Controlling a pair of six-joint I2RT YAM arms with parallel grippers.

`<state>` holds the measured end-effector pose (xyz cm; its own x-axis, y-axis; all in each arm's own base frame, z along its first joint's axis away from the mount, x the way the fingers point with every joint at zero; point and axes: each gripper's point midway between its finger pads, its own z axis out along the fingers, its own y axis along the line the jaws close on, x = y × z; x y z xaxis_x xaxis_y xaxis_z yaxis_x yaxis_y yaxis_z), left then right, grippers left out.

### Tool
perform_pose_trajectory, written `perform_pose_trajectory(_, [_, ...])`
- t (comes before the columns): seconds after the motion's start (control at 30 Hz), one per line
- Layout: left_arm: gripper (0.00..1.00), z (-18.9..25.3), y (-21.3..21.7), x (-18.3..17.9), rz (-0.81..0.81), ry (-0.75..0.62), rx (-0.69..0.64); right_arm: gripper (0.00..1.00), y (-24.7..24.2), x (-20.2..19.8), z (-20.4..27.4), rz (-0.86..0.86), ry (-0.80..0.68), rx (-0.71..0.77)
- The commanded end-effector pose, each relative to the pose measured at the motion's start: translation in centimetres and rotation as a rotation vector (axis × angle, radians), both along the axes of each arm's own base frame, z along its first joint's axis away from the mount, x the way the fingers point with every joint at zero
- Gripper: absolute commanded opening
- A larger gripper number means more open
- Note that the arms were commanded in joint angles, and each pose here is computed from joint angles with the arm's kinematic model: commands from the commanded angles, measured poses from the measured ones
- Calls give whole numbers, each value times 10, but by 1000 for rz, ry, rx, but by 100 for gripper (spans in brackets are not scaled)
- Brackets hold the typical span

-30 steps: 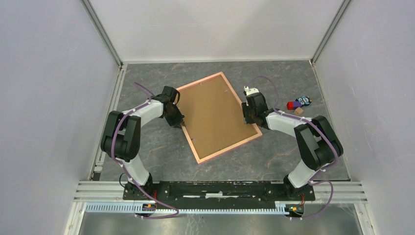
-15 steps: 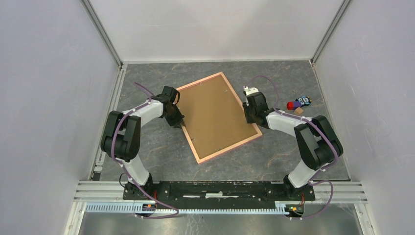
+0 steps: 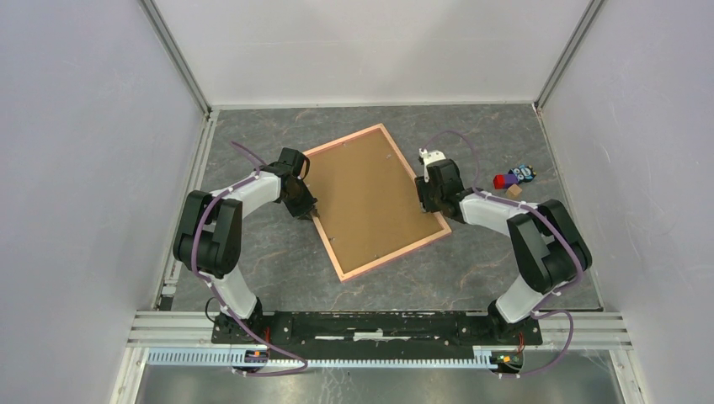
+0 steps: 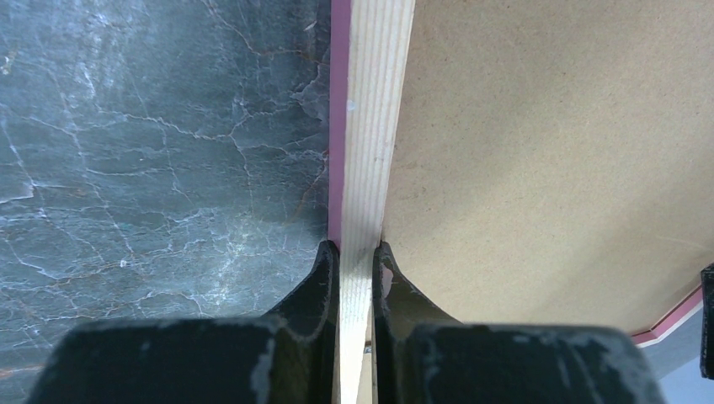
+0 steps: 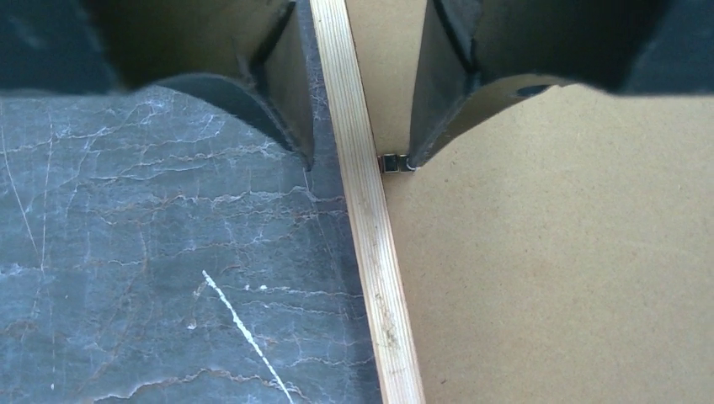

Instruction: Put the photo into the frame

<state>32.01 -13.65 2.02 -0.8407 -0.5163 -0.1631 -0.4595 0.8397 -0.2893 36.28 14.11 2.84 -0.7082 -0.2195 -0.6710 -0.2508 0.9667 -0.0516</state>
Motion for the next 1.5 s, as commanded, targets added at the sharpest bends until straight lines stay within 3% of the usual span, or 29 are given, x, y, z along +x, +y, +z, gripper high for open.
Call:
perform_pose_trajectory(0.0, [2,-25,19,-3,9,14,92,56,4,-2,9,23,-71,57])
perform_pose_trajectory(0.3, [2,-20,4,-4,-148,-32,205,74,-8,0,40,-59,-248,115])
perform_pose_trajectory(0.43, [2,-17,-11,-7,-237,-47,247,78,-4,29,51,-92,-273,111])
perform_pose_trajectory(0.67, [2,-25,-23,-15,-273,-22,227,79,19,71,41,-109,-208,122])
perform_pose_trajectory(1.23, [2,-29,-51,-27,-371,-9,197,76,-1,118,45,-340,-254,133])
perform_pose_trajectory(1.47, [2,-27,-53,-27,-381,-13,192,77,9,129,39,-303,-213,124])
